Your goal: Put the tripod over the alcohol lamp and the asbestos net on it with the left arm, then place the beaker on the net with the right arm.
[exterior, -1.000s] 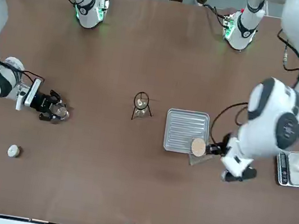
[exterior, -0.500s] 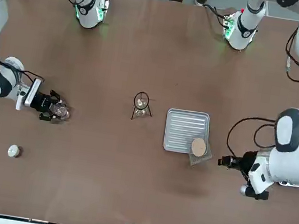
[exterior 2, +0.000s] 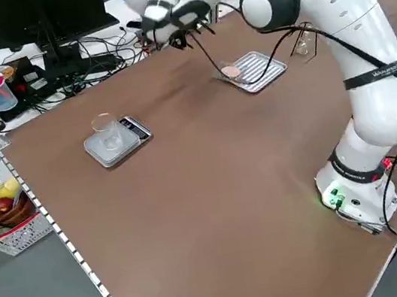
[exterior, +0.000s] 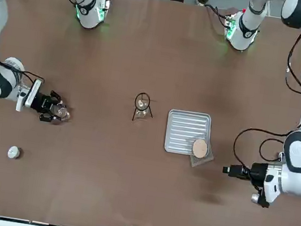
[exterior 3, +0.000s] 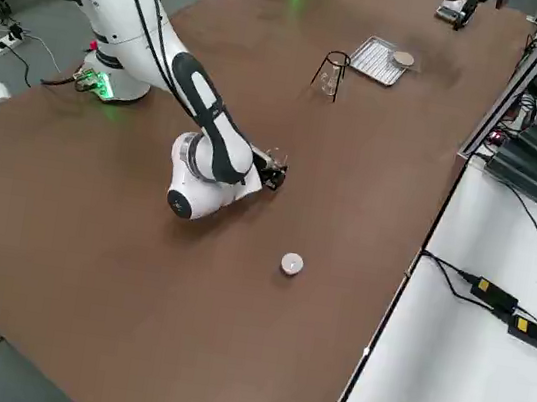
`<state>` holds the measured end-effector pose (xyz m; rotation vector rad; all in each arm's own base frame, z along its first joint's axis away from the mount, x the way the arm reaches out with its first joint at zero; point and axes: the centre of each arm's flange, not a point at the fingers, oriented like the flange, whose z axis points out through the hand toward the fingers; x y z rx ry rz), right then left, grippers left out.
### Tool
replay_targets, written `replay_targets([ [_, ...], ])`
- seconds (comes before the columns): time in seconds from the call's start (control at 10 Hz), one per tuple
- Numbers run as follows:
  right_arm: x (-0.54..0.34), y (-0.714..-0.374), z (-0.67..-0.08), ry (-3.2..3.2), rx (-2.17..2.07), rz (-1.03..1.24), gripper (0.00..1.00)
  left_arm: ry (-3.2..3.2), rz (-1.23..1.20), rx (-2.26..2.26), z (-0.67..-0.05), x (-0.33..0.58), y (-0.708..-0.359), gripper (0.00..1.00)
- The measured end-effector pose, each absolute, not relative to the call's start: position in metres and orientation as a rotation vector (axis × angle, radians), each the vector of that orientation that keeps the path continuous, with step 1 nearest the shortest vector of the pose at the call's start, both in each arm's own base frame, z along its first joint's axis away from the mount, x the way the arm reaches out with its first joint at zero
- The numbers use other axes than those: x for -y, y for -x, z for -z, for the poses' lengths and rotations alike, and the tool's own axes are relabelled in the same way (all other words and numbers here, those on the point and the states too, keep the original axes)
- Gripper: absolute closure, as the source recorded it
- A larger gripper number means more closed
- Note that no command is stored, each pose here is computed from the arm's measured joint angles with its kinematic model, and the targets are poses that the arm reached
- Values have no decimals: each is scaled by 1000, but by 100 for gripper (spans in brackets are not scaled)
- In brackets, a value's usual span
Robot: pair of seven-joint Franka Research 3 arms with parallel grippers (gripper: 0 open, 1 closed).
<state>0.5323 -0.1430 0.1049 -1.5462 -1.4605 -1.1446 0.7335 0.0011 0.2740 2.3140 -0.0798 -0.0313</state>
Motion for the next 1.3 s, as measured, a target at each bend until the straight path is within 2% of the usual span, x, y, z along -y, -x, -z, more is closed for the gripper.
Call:
replay_targets([
  [0.3, 143, -532, -105, 1546, 1460, 1144, 41, -2207, 5, 131, -220, -11, -725, 36],
  [0.8, 143, -532, -105, 1547, 1460, 1144, 41, -2158, 23, 272, -163, -1, -703, 37],
  [1.3, 143, -532, -105, 1547, 1460, 1144, 41, -2143, 61, 278, -141, 4, -690, 37],
])
